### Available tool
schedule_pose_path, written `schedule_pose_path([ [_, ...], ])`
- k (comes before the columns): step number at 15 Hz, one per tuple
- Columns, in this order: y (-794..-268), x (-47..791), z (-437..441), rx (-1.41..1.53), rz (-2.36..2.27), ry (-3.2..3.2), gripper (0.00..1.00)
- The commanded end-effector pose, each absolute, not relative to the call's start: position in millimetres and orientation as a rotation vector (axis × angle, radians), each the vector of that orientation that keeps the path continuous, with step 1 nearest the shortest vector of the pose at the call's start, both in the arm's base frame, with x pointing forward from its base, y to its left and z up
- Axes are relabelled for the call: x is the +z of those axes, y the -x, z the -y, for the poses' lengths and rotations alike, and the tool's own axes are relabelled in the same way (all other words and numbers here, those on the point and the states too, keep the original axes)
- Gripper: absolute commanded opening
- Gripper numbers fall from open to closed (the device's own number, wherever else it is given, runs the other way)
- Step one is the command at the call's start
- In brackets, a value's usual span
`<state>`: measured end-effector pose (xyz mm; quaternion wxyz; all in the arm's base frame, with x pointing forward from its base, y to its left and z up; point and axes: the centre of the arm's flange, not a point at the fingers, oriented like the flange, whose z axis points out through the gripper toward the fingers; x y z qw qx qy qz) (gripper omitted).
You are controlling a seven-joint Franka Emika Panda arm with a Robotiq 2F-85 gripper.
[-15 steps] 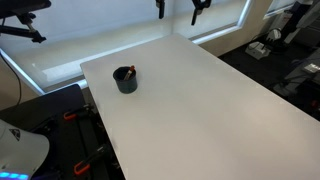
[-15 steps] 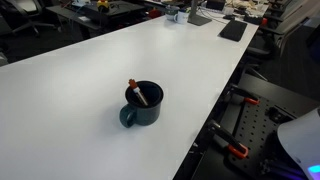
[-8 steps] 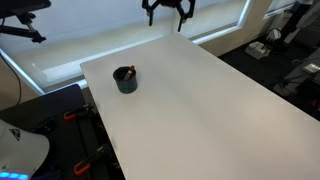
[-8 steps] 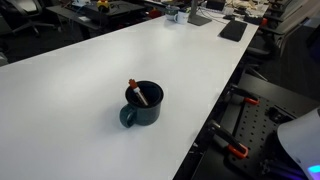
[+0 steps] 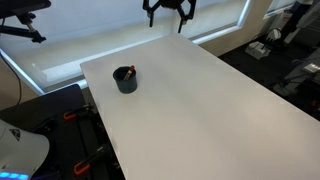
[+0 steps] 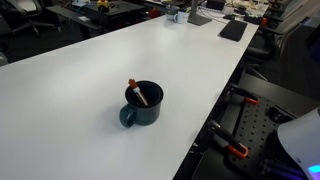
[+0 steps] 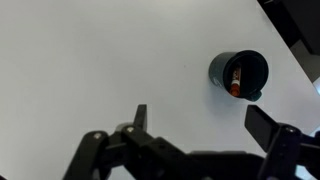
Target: Remove the marker from the cup and put it on the table
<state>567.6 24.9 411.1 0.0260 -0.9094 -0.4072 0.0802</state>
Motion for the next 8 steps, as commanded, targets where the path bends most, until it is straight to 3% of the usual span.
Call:
schedule_pose_path([
  [1,-586,403,-39,0.277,1.375,2.726,1.0],
  [8,-596,366,-101,0.353,1.67,2.459,1.0],
])
